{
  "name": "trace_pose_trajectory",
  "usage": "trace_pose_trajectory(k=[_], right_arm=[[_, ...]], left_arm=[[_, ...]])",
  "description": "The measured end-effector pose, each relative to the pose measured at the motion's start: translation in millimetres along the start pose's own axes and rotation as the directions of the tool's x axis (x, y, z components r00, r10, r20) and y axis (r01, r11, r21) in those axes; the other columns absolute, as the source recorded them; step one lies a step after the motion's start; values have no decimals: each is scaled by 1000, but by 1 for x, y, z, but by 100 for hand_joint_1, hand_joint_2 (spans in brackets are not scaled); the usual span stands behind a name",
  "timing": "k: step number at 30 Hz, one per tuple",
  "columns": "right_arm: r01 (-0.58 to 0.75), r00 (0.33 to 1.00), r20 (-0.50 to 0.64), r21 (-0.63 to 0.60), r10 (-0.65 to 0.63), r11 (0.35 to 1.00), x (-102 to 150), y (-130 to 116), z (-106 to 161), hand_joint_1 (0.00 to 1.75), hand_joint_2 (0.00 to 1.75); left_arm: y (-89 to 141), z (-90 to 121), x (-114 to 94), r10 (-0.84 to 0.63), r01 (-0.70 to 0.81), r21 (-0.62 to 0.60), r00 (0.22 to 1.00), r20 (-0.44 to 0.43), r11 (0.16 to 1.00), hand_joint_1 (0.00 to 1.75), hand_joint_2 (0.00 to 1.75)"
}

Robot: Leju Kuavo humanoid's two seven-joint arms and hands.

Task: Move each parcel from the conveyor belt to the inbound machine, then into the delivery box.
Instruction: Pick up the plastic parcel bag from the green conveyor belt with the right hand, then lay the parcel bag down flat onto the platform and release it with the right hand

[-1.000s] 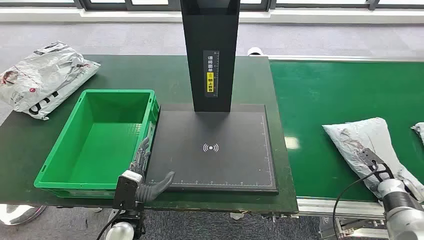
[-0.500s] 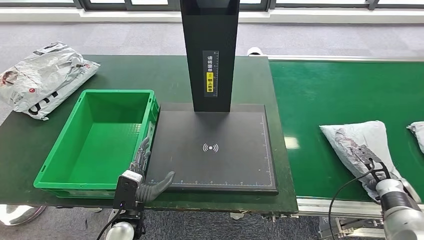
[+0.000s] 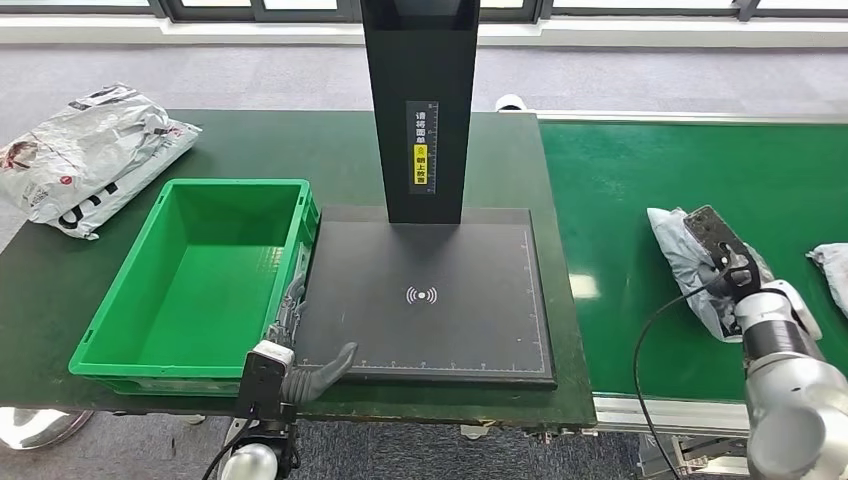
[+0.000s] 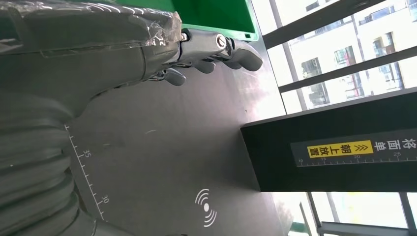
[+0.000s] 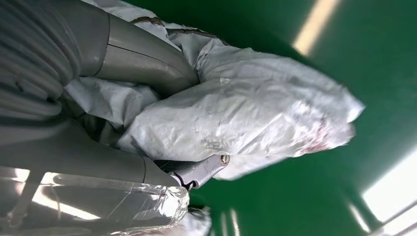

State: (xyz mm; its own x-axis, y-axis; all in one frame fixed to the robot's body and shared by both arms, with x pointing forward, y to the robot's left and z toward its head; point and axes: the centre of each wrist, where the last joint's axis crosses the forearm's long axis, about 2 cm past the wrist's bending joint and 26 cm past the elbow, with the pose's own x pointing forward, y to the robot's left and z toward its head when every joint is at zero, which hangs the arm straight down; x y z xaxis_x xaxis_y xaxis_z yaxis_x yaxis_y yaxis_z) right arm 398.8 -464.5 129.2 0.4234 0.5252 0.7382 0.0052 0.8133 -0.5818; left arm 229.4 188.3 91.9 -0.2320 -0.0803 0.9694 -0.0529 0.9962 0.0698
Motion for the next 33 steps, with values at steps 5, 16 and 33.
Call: trace_pose_trajectory(k=[5,16,33], right_arm=[[3,991,135,-8,-2,1000,27,7,-5,175,175],[91,947,307,23,-93,996,43,24,-3,175,175],[-28,708,673,329,-213,944,157,123,56,175,175]], left_arm=[[-3,-2,2,-3,3,3,1000,3,1000,0,175],[-3,-3,2,-6,6,-6,1000,-4,1000,0,175],[-12,-13,2,-17,16,-63,1000,-13,998,0,175]])
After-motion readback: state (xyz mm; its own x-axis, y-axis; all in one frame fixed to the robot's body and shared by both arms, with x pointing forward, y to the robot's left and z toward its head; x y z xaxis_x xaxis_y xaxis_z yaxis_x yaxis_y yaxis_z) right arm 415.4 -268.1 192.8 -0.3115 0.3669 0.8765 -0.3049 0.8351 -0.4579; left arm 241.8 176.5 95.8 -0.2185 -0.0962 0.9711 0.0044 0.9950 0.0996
